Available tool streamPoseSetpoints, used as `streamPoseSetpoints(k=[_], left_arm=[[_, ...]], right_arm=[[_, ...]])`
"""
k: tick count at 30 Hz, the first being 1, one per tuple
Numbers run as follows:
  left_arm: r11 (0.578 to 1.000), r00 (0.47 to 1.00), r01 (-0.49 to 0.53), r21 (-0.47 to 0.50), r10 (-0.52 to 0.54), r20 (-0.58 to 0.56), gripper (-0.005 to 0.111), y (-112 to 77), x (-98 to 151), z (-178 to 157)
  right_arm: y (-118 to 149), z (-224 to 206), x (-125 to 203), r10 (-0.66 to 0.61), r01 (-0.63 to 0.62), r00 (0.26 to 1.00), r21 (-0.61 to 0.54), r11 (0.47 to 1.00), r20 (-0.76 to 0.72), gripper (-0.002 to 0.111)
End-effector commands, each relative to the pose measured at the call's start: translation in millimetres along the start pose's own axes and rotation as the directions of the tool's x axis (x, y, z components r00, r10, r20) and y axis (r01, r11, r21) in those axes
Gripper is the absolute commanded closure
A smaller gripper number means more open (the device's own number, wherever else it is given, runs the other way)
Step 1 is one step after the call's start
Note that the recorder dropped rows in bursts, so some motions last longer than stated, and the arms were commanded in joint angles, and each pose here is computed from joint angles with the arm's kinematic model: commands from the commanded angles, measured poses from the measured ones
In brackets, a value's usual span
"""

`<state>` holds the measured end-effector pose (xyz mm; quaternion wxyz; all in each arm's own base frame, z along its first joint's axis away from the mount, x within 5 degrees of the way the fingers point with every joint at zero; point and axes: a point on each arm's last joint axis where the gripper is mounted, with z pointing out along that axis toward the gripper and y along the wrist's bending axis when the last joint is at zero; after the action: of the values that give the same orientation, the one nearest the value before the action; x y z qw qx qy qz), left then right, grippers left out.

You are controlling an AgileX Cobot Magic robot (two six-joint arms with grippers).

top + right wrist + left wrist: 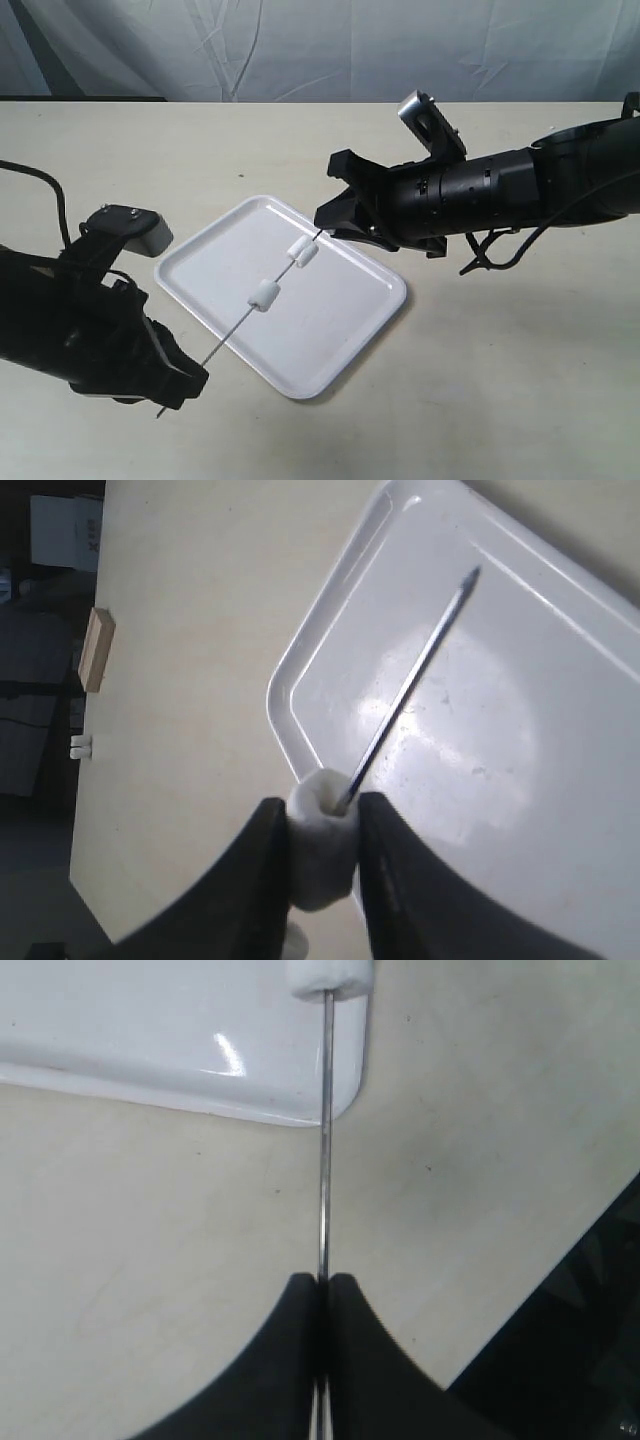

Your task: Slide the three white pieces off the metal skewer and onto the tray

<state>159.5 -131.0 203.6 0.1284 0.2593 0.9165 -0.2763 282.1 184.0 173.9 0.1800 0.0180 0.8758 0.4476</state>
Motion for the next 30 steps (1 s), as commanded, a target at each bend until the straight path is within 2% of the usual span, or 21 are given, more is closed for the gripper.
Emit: streamPoseSetpoints(k=[1,6,11,17,25,30], left_arm=[[1.000,1.000,-0.003,-0.003,0.003,0.000,0.107,-1.5,1,0],[1.000,1.000,-0.003,-0.001,0.003,-0.003,0.107,-1.7,1,0],[1.000,1.000,-0.010,-0.003,0.010,-0.009,0.107,-1.5,2,0],[0.999,0.999,-0.026,-0.019,0.026,-0.027,0.107,0.5,5,1],[0.998,0.995,0.049,-0.030,-0.052,-0.083,0.107,7.7,29,12],[0.995,0.990,0.095,-0.021,-0.097,-0.106,0.107,9.3,41,17]], right_arm=[[3,0,-1,-0.009,0.009,1.000,-0.018,1.000,-0.002,0.085],[3,0,-1,-0.009,0.009,1.000,-0.022,1.000,-0.004,0.086],[3,0,-1,-0.009,0.009,1.000,-0.022,1.000,-0.004,0.109],[3,0,-1,-0.009,0.009,1.000,-0.019,1.000,-0.002,0.109],[-2,-1,-7,-0.012,0.010,0.999,0.047,0.999,0.044,0.109],[3,-1,-15,-0.029,0.026,0.997,0.045,0.999,0.071,0.109]])
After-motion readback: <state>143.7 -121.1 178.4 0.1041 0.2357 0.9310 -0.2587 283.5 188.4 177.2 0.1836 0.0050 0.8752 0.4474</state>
